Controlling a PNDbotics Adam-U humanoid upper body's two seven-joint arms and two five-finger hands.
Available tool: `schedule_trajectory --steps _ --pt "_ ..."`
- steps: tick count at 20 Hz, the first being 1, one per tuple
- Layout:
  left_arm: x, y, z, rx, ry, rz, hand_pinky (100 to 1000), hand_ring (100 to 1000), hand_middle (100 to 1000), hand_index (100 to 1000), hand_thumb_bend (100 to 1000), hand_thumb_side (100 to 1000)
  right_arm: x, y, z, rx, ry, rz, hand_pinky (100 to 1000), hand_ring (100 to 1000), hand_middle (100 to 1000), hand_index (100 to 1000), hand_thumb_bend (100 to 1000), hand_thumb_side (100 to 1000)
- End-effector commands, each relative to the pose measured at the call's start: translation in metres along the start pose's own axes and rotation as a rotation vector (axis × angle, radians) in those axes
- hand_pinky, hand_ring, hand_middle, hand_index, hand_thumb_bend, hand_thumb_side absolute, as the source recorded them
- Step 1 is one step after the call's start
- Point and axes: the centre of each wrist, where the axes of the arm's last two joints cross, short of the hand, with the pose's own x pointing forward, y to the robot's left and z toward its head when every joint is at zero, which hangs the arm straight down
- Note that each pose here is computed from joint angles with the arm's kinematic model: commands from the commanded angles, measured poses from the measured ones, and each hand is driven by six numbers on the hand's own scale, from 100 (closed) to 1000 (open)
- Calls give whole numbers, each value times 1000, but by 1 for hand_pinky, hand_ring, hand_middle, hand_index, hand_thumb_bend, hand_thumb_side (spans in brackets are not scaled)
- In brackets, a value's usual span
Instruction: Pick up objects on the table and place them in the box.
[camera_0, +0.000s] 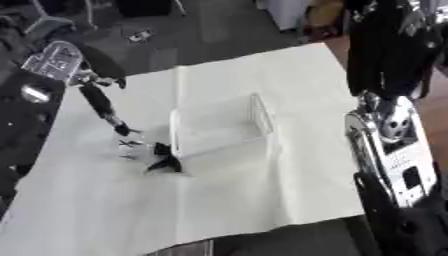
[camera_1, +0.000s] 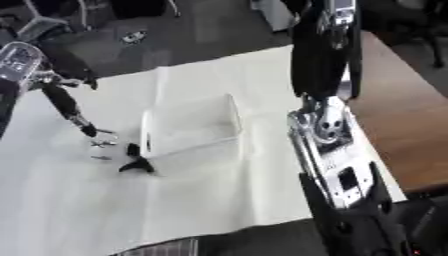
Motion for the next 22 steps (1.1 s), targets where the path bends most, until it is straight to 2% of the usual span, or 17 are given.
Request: schedule_trajectory --steps 1,6,11,18,22 --pt "-10 9 7 -106 -40 -39 1000 1000 970 921 990 1000 7 4 -6 3 -37 -21 539 591 662 833 300 1000" --pt "-3 7 1 -170 -80 -75 1000 1000 966 918 970 1000 7 4 -7 1 -39 -22 540 591 662 833 297 1000" --pt "4 -2 -8 -235 -145 -106 1000 1000 943 911 936 1000 7 4 -6 3 -37 -19 539 590 662 832 300 1000" --pt "15 -22 -19 -309 -249 -79 1000 987 916 908 844 1000 6 3 -6 4 -34 -16 537 590 661 832 303 1000" --pt "20 -26 -24 -337 -298 -72 1000 980 913 908 833 1000 6 3 -5 5 -32 -15 537 589 661 832 305 1000"
